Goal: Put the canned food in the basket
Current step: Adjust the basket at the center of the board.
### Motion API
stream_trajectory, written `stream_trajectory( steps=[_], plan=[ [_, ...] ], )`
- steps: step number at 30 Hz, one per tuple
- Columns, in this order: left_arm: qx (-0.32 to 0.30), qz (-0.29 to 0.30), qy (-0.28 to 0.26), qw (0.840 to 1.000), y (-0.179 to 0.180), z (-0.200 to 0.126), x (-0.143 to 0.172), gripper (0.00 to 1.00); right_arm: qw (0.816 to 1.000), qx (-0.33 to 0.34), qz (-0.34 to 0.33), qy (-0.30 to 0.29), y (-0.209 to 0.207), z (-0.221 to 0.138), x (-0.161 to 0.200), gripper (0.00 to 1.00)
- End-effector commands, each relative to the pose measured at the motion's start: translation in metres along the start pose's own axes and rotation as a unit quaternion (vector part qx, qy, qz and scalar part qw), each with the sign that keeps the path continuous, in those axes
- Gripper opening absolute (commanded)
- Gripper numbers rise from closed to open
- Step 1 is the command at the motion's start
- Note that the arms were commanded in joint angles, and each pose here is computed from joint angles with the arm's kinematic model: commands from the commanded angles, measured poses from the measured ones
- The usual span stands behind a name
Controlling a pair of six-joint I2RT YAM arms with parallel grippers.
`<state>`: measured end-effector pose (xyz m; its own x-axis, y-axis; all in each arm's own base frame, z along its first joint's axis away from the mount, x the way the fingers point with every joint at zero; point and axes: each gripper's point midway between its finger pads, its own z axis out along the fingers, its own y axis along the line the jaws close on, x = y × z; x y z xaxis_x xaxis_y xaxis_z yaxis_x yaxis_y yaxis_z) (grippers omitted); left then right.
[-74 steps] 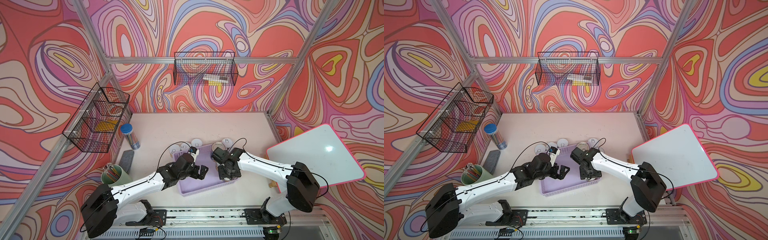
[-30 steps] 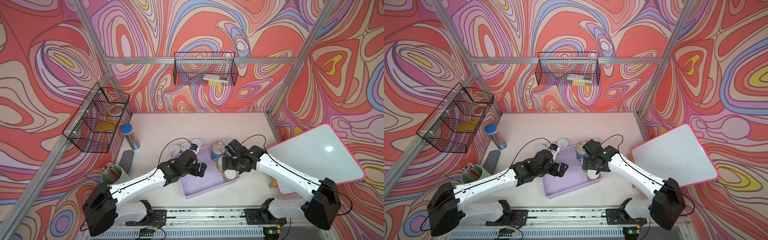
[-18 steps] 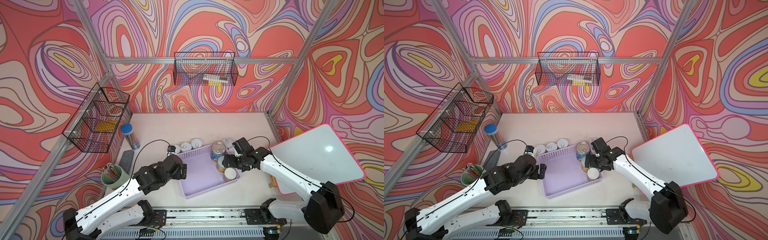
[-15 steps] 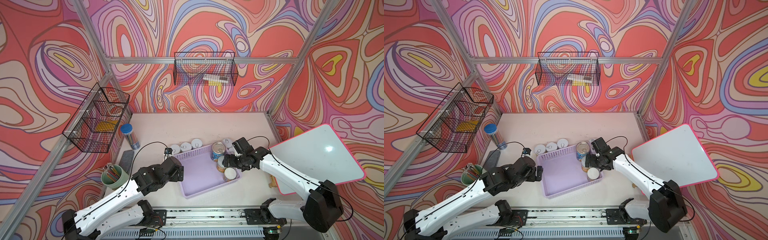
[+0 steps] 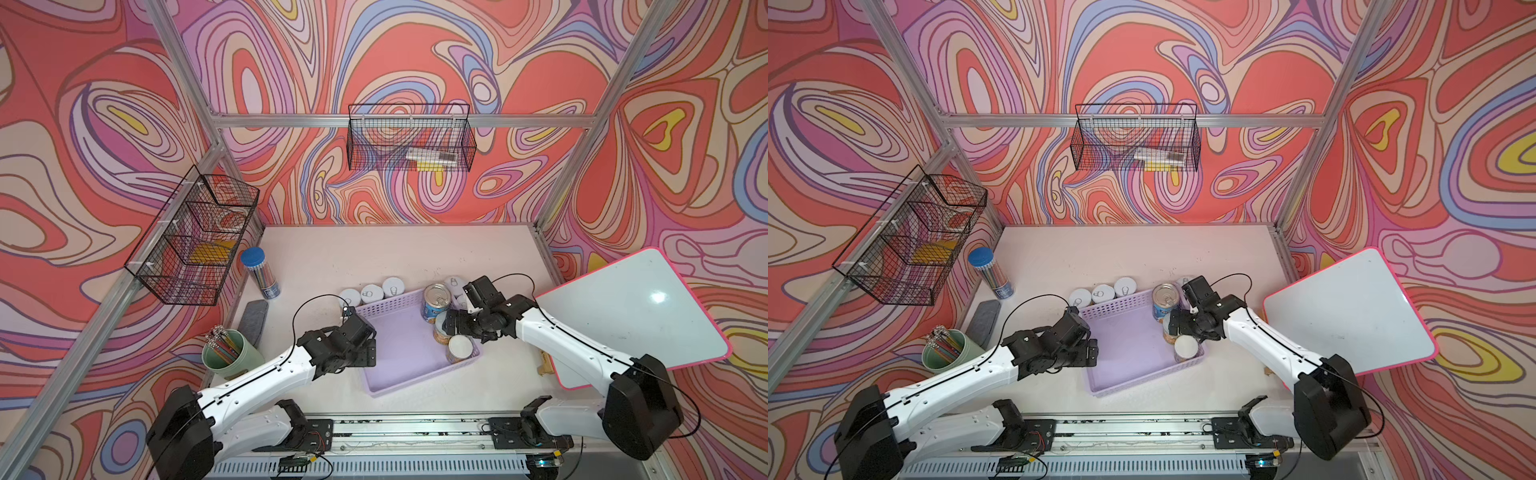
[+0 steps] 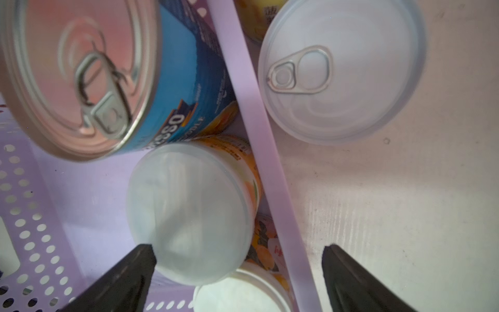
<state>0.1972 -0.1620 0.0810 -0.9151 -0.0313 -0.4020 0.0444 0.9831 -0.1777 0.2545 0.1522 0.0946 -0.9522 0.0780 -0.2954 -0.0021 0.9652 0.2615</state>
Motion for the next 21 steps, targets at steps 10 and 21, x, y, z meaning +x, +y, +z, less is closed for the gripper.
stream_trajectory(
  steps=[10, 21],
  plan=[
    [0.063, 0.021, 0.01, 0.998, -0.031, 0.017, -0.026, 0.8, 0.997, -0.067, 0.003, 0.042, 0.019, 0.003, 0.022, 0.98],
    [0.049, 0.025, 0.03, 0.998, -0.023, 0.033, -0.04, 0.82, 0.995, -0.071, 0.004, 0.067, 0.024, 0.003, 0.045, 0.98]
  ],
)
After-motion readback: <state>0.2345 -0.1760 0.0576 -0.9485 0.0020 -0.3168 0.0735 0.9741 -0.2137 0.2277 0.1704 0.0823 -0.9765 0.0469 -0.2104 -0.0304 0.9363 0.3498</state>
